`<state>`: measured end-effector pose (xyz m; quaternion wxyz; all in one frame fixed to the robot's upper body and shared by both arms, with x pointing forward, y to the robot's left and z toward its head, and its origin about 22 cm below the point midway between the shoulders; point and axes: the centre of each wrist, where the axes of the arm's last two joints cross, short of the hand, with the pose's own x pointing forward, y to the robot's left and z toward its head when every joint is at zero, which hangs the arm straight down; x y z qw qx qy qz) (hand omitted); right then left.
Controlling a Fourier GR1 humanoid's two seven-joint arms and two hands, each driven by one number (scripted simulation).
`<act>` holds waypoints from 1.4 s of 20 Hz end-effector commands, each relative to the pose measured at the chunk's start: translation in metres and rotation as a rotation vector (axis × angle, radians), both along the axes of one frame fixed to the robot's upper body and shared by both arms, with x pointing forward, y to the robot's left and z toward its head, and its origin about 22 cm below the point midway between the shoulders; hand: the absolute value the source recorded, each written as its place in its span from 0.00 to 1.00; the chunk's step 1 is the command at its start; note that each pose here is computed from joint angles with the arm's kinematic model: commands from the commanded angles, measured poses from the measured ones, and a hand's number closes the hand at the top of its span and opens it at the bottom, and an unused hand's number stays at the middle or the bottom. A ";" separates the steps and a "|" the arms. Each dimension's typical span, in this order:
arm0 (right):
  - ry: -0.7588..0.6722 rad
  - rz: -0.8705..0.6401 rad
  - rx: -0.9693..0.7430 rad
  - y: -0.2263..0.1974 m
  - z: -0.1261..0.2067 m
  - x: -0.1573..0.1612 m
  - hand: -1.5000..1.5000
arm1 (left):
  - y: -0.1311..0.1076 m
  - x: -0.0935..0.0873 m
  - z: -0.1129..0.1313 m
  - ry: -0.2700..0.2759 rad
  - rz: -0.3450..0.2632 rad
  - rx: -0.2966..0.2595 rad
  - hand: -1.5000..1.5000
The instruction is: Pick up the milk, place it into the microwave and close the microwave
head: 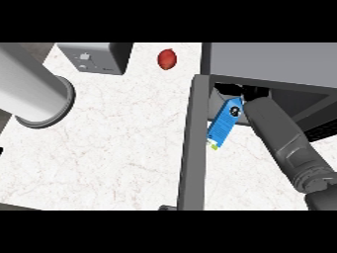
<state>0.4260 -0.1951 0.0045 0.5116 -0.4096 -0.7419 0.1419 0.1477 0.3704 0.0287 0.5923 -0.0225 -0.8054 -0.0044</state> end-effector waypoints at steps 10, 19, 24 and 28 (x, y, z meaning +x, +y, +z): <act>-0.002 0.039 0.072 -0.002 -0.013 -0.008 0.00 | -0.006 -0.009 -0.006 -0.002 0.007 0.011 0.00; 0.015 0.193 0.223 -0.011 -0.031 -0.020 0.00 | -0.020 -0.019 -0.011 0.009 0.028 0.000 0.00; 0.035 0.280 0.320 -0.003 -0.037 -0.025 0.00 | -0.006 -0.026 -0.012 0.003 0.053 0.020 0.00; 0.031 0.273 0.404 0.009 -0.084 -0.062 0.00 | -0.023 -0.035 -0.002 0.026 0.000 0.026 0.00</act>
